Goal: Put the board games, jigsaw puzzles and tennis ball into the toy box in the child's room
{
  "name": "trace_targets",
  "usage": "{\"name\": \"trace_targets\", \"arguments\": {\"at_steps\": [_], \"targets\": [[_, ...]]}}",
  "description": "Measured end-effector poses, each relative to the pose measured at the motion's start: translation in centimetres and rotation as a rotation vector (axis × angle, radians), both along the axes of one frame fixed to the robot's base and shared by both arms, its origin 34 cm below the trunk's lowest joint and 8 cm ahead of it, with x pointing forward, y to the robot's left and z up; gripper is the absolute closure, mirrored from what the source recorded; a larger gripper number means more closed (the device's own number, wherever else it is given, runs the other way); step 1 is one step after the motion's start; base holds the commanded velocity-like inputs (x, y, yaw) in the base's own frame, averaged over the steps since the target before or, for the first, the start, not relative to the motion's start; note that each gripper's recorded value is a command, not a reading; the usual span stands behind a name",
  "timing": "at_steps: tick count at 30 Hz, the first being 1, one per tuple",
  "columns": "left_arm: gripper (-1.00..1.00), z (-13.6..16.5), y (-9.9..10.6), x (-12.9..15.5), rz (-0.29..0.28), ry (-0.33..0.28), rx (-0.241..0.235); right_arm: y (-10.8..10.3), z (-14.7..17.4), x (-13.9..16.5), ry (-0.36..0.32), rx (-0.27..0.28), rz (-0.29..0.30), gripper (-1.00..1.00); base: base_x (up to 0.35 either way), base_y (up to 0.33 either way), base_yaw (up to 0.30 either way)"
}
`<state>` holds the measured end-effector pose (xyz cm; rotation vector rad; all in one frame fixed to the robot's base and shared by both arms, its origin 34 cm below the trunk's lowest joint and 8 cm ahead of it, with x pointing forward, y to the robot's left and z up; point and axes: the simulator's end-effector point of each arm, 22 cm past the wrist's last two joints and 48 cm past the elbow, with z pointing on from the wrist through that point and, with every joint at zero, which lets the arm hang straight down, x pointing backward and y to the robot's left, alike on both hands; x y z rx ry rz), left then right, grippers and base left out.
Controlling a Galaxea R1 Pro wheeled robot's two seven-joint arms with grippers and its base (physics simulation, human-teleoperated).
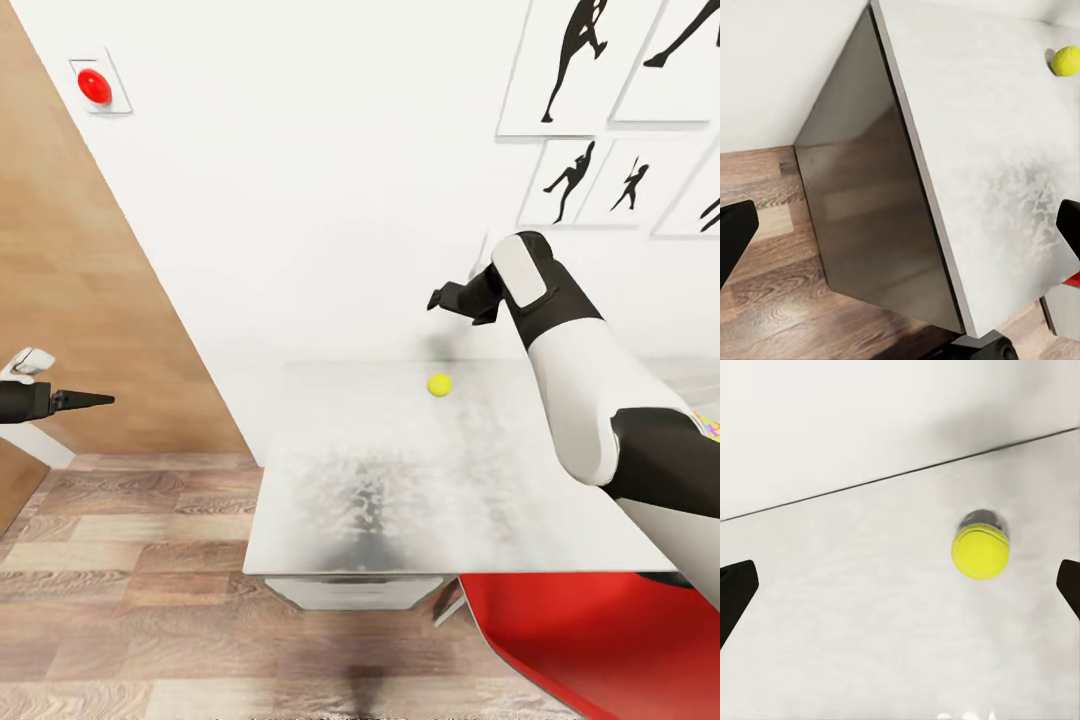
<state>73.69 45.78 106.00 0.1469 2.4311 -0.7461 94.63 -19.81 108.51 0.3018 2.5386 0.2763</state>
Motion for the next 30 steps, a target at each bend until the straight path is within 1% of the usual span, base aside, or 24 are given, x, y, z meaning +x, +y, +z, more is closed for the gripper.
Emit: {"name": "trace_targets", "arguments": {"at_steps": [11,20,23,30], "targets": [[-1.0,-1.0,0.0,0.1,-0.003,0.013,0.005,-0.1,-1.4,0.2,0.016,-0.008,-0.001,-1.0,0.0,0.0,0.0],[-1.0,-1.9,0.0,0.2,-0.003,0.027,0.005,-0.7,-2.6,0.3,0.03,-0.023,-0.007,-1.0,0.0,0.0,0.0],[-1.0,-2.2,0.0,0.2,-0.003,0.032,0.004,-1.0,-3.1,0.3,0.039,-0.036,-0.013,-1.0,0.0,0.0,0.0],[-1.0,-2.9,-0.1,0.3,-0.004,0.044,0.004,-2.1,-4.5,0.0,0.071,-0.088,-0.044,-1.0,0.0,0.0,0.0]]}}
